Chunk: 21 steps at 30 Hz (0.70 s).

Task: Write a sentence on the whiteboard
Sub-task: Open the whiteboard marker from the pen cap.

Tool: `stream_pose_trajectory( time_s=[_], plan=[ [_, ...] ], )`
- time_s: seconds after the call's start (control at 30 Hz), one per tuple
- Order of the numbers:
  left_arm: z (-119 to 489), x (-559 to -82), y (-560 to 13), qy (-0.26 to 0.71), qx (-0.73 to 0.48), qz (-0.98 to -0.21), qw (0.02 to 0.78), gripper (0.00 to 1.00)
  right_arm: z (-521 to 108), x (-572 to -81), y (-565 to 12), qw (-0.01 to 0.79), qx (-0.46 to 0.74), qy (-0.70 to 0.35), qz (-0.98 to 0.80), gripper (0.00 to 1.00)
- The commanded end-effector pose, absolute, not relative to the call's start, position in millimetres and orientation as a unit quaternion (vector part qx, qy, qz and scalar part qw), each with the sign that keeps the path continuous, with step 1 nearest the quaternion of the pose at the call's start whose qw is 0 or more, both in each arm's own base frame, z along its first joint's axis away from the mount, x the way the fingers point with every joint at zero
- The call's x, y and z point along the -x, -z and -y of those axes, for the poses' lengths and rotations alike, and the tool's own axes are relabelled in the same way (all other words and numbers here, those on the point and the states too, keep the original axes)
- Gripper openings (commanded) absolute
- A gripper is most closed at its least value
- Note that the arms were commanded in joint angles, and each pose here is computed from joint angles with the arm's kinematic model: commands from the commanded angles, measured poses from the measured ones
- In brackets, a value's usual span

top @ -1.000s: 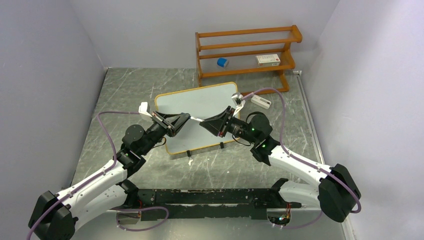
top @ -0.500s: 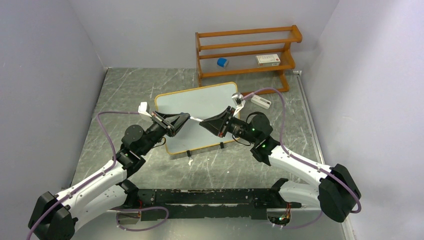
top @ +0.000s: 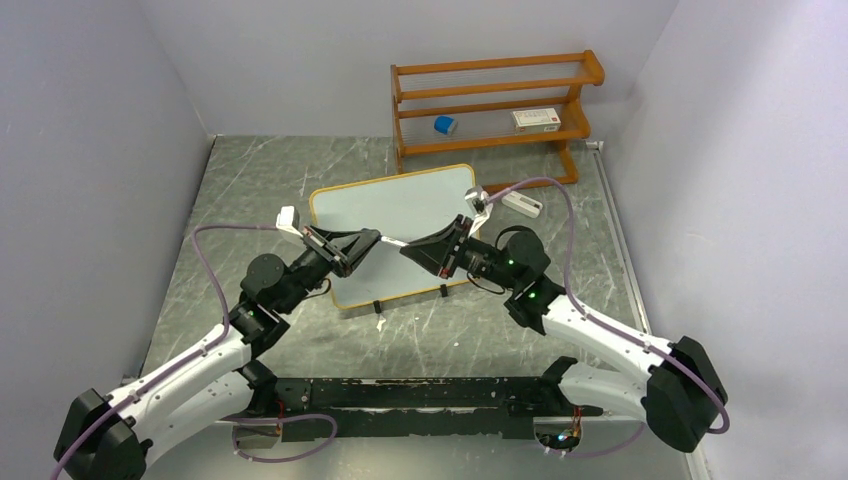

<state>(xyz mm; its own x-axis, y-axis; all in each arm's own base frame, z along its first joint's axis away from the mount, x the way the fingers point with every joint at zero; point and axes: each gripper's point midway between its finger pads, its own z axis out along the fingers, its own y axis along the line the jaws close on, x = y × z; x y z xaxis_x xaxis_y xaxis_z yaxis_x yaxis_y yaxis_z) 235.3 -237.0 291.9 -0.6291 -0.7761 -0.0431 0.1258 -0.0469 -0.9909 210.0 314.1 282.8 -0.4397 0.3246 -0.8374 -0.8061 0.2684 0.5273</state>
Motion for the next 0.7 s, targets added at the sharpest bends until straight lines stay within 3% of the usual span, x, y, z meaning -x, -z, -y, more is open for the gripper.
stream_pose_trajectory(
  time_s=[0.0, 0.4, 0.67],
  plan=[
    [214.1, -251.6, -293.9, 0.647, 0.31, -0.578, 0.388, 0.05, -303.2, -201.8, -294.3, 0.519, 0.207, -0.564, -0.607, 0.0],
    [169.8, -263.9, -308.7, 0.61, 0.385, -0.524, 0.452, 0.05, -292.0, -185.5, -282.0, 0.521, 0.222, -0.564, -0.601, 0.0],
    [189.7, -255.5, -298.1, 0.562, 0.297, -0.614, 0.467, 0.05, -271.8, -199.3, -283.6, 0.567, 0.202, -0.502, -0.621, 0.0]
  ],
)
